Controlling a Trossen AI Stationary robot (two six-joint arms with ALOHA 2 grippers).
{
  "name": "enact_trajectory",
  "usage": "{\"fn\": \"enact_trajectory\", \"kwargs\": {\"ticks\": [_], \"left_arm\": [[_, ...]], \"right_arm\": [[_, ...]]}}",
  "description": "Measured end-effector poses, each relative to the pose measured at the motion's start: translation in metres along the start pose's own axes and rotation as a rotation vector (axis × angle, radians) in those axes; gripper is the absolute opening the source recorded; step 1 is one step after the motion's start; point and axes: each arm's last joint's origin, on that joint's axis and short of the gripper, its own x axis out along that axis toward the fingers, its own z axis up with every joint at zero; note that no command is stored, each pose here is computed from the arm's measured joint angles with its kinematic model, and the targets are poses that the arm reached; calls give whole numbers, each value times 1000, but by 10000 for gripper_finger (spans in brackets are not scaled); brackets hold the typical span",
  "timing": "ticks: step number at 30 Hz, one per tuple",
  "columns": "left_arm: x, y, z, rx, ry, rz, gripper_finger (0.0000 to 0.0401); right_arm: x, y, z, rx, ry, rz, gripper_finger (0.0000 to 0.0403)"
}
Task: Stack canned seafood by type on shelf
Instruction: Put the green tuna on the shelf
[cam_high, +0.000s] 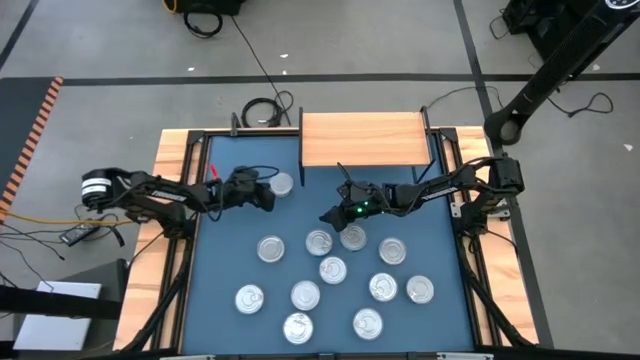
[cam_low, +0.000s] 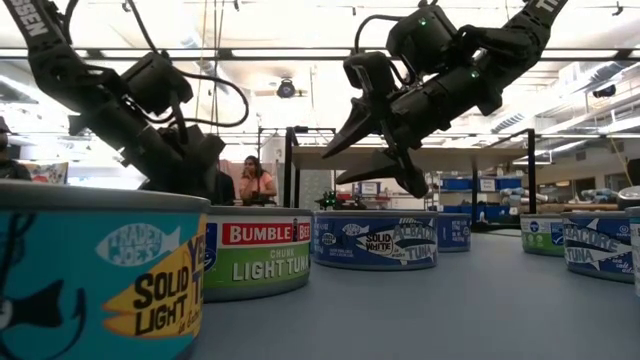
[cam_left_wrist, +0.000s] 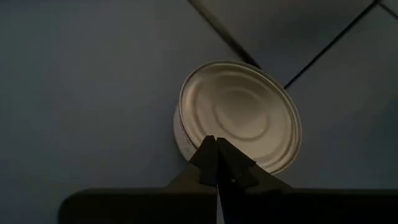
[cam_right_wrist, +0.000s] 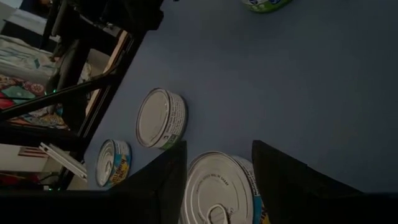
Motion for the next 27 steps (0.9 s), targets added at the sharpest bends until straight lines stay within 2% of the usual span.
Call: {"fn": "enact_trajectory", "kwargs": {"ticks": [7, 10, 18, 22, 27], "left_arm": [[0, -6, -8, -34, 101, -81, 0], [-4, -8, -21, -32, 204, -100, 0], [-18, -28, -43, -70, 289, -155, 0], [-24, -34, -51, -84, 279, -147, 0], [-27, -38, -54, -105, 281, -155, 0]], "right_arm": [[0, 0, 0, 0, 1, -2, 187], [0, 0, 0, 0, 2, -2, 187], [0, 1, 0, -11, 0, 3, 187], [0, 3, -1, -77, -8, 23, 187], [1, 19, 4, -281, -37, 68, 188]]}}
